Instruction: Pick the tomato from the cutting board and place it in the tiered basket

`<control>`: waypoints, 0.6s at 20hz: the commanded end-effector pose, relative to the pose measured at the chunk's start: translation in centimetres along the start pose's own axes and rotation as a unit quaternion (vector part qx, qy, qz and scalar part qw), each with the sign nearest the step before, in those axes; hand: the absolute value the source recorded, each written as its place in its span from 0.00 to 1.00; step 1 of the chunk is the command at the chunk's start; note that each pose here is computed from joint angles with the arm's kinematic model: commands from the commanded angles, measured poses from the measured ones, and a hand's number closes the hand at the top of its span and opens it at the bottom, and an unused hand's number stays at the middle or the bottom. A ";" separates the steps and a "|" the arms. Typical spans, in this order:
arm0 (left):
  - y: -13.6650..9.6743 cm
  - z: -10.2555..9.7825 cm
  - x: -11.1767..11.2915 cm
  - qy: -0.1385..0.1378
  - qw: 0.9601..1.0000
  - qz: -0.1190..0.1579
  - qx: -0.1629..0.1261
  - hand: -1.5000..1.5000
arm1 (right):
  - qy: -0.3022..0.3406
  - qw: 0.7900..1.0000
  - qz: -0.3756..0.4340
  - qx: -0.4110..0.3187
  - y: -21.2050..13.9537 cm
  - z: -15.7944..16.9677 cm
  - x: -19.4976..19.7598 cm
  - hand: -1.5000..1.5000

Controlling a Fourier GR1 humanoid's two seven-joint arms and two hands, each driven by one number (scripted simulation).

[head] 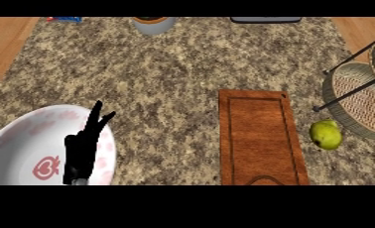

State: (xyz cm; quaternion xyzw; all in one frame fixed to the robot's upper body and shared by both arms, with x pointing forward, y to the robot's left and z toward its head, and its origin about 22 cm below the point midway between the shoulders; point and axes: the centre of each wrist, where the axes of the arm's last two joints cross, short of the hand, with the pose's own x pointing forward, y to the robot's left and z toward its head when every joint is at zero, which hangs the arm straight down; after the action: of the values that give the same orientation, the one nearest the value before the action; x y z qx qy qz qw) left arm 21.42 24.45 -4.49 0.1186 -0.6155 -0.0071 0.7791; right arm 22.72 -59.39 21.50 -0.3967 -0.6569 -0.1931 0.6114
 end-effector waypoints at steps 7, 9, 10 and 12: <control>1.5 1.5 -0.9 0.018 1.000 0.004 0.013 0.50 | 0.032 0.997 -0.031 -0.064 -16.6 3.8 -0.1 0.00; 0.2 0.6 -2.0 0.018 1.000 -0.002 0.018 0.50 | 0.030 0.997 -0.034 -0.056 -18.0 4.7 -0.9 0.00; 1.2 0.4 -1.5 0.021 1.000 0.007 0.020 0.50 | 0.031 0.998 -0.021 -0.048 -18.9 5.2 -0.8 0.00; 0.9 1.2 -1.8 0.026 0.999 0.009 0.021 0.50 | 0.038 0.999 -0.015 -0.034 -20.4 6.6 -2.0 0.00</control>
State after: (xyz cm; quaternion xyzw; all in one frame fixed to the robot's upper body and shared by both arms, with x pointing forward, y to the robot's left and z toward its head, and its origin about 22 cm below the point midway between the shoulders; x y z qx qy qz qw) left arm 20.46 24.97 -4.80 0.1252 -0.6151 0.0078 0.7784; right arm 6.57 -66.98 23.22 -0.4054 -0.6340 -0.2483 0.6099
